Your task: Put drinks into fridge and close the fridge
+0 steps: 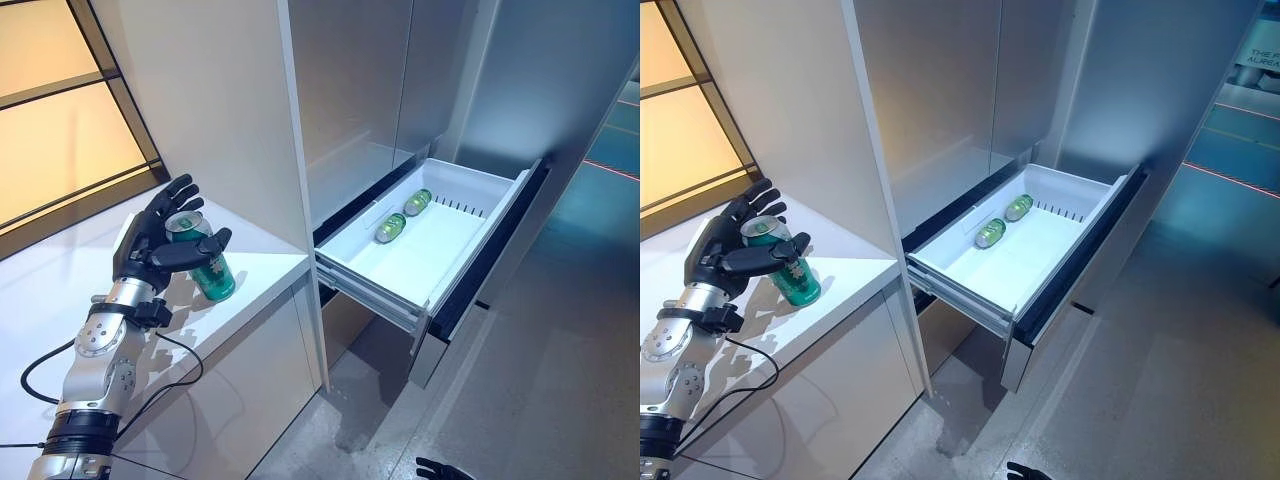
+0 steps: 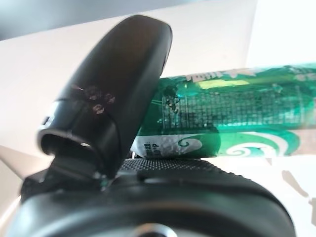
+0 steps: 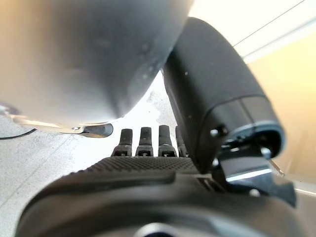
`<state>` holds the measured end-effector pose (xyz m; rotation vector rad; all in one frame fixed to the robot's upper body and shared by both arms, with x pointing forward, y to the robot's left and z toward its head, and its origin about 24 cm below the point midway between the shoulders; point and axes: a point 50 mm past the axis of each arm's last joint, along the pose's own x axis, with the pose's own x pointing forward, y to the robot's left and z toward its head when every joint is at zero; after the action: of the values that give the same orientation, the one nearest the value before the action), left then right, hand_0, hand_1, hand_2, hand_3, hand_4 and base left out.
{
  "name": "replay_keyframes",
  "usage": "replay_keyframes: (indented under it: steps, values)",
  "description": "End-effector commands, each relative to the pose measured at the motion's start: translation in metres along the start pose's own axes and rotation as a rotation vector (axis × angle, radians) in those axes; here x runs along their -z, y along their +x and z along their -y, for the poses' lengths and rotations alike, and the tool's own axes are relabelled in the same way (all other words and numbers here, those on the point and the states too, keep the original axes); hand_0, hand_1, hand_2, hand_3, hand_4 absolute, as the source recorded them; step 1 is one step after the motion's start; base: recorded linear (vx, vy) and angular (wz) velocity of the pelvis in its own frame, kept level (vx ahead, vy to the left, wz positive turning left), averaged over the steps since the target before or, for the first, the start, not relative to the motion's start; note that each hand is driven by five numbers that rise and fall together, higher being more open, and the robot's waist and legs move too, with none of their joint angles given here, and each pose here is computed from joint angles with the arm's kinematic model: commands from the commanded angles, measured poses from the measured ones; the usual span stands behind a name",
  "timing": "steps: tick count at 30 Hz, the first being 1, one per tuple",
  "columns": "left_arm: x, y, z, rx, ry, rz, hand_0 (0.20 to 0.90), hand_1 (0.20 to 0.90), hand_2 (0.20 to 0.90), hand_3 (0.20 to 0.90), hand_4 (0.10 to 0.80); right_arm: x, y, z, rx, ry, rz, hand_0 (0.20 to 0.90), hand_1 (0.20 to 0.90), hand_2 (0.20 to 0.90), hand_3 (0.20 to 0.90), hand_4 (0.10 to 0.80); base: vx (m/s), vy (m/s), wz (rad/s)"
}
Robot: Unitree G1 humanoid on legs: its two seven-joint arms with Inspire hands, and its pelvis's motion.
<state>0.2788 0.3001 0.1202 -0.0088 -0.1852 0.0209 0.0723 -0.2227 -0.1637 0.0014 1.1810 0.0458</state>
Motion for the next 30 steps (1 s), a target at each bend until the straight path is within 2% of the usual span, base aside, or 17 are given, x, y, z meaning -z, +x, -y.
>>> replay_keyframes:
  steps: [1,26,27,28,29,30]
  values:
    - [-0.077,0.037,-0.007,0.006,0.015,0.297,0.9,0.9,0.9,0.9,0.8,-0.003,-0.001,0.01,0.021,-0.018,-0.002,0.9,0.9,0.9,0.9,0.8,0.019,0.01,-0.11]
    - [-0.068,0.038,-0.009,0.023,0.01,0.243,0.9,0.9,0.9,0.9,0.8,-0.003,-0.002,0.011,0.025,-0.024,-0.005,0.9,0.9,0.9,0.9,0.8,0.003,0.001,-0.01]
    - [-0.068,0.038,-0.008,0.034,0.005,0.249,0.505,0.505,0.505,0.439,0.339,-0.003,-0.002,0.011,0.025,-0.024,-0.005,0.9,0.9,0.9,0.9,0.8,0.0,0.0,0.0]
    - [-0.068,0.038,-0.007,0.039,0.001,0.252,0.338,0.338,0.338,0.244,0.144,-0.003,-0.002,0.012,0.025,-0.024,-0.006,0.9,0.9,0.9,0.9,0.8,0.0,0.0,0.0]
    - [-0.07,0.038,-0.006,0.047,-0.002,0.262,0.3,0.3,0.3,0.2,0.1,-0.003,-0.002,0.012,0.026,-0.024,-0.007,0.9,0.9,0.9,0.9,0.8,0.0,0.0,0.0]
    - [-0.072,0.038,-0.005,0.059,-0.013,0.279,0.3,0.3,0.3,0.2,0.1,-0.002,-0.002,0.012,0.027,-0.023,-0.007,0.9,0.9,0.9,0.9,0.8,0.0,0.0,0.0]
